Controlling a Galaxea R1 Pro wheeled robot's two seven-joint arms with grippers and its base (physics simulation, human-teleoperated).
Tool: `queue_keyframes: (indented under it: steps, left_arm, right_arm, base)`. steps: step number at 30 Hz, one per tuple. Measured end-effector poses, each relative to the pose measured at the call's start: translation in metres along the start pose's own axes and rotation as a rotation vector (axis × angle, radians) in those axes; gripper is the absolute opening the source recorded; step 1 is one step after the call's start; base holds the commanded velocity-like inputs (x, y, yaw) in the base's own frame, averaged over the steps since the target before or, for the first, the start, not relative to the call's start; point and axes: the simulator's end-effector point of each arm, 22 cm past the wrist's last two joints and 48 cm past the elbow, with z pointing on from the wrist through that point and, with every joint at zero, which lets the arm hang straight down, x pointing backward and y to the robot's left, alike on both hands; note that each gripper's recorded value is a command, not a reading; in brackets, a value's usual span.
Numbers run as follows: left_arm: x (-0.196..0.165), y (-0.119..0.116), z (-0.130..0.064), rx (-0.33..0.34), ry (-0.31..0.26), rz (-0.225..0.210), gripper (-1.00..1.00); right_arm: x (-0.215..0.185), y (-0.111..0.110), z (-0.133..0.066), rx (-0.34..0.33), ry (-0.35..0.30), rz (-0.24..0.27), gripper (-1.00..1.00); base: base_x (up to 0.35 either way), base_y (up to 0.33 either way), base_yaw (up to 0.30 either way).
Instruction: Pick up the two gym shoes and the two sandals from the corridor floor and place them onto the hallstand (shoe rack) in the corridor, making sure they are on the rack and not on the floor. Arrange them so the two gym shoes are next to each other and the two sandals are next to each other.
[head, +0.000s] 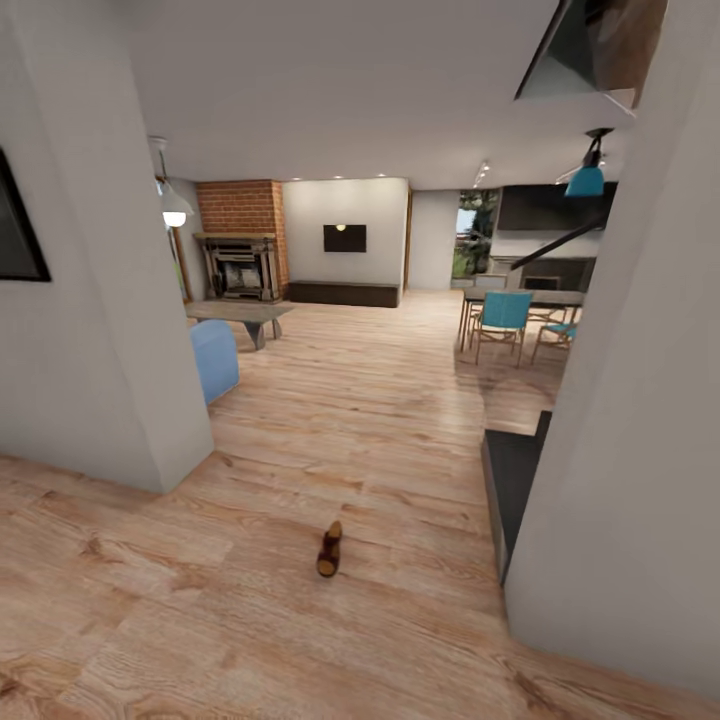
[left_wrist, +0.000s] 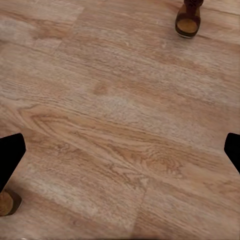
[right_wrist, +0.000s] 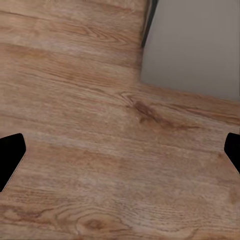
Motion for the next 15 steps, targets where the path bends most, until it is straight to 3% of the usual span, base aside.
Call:
queue_keyframes:
  steps: [11, 15]
  left_arm:
    - [0.0, 0.003, 0.0, -0.01, 0.0, -0.01, 1.0]
    - [0.001, 0.014, 0.0, -0.046, 0.0, -0.056, 1.0]
  right_arm:
    - [0.0, 0.0, 0.0, 0.0, 0.0, 0.0, 1.0]
    - [0.001, 0.0, 0.0, -0.001, 0.002, -0.001, 1.0]
  base:
    - [0.0, 0.0, 0.278]
    - [0.0, 0.0, 0.278]
